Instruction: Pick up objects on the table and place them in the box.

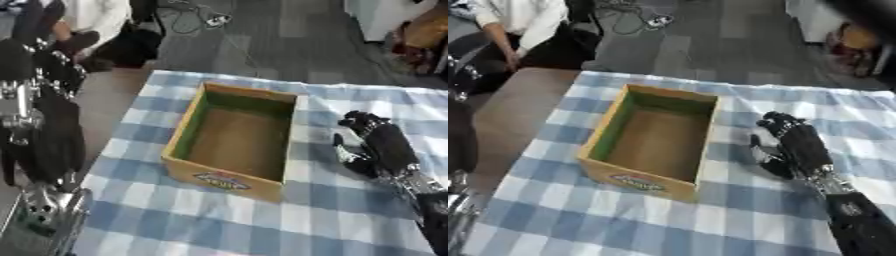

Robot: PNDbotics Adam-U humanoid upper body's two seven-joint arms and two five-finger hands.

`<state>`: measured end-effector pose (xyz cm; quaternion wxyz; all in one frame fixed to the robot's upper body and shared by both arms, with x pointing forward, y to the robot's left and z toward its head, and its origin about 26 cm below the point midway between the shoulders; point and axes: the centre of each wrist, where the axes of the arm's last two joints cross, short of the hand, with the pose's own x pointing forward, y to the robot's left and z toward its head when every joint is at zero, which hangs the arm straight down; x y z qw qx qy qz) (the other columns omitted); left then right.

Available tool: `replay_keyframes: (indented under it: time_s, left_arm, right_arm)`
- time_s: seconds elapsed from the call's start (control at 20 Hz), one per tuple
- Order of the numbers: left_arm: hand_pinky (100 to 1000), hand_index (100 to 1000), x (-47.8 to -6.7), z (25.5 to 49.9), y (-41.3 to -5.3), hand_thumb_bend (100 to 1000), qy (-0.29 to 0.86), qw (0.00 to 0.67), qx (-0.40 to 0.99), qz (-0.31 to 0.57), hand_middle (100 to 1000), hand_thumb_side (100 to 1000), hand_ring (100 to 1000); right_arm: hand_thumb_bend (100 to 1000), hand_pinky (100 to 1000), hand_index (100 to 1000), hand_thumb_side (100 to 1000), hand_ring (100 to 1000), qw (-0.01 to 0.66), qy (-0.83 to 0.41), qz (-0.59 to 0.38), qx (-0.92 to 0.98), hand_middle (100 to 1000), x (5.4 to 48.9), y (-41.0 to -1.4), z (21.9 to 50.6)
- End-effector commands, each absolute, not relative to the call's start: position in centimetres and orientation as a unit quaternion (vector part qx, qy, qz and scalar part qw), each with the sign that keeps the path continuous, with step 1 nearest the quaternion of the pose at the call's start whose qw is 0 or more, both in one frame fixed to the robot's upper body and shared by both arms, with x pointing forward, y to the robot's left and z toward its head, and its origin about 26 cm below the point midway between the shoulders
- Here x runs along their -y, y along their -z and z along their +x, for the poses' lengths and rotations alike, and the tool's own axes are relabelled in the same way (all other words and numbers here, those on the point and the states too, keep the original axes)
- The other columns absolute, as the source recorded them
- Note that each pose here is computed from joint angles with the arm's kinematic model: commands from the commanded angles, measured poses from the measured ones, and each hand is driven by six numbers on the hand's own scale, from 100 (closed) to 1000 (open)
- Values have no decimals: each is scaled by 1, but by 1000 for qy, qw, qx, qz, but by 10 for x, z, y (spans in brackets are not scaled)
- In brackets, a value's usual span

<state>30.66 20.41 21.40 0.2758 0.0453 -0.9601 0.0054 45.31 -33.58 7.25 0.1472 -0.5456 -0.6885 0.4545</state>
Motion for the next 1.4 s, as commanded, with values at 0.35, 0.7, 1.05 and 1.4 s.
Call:
replay_keyframes:
  time_s: [0.35,0.7,1.05,1.4]
  left_arm:
    - [619,1000,-206,304,-218,310,2,267,962,51,930,1000,735]
    - [619,1000,-209,303,-215,310,8,273,960,56,931,1000,735]
    - [619,1000,-209,303,-215,310,9,274,960,57,931,1000,736]
    - [619,1000,-209,303,-215,310,10,274,960,56,931,1000,736]
  right_arm:
    - [100,626,846,1000,821,147,-535,-502,664,869,382,-83,443]
    - [100,682,856,1000,849,114,-580,-496,636,901,400,-119,445]
    - [100,678,857,1000,848,104,-600,-493,621,901,405,-132,446]
    - [100,610,863,1000,820,123,-605,-492,614,888,411,-125,443]
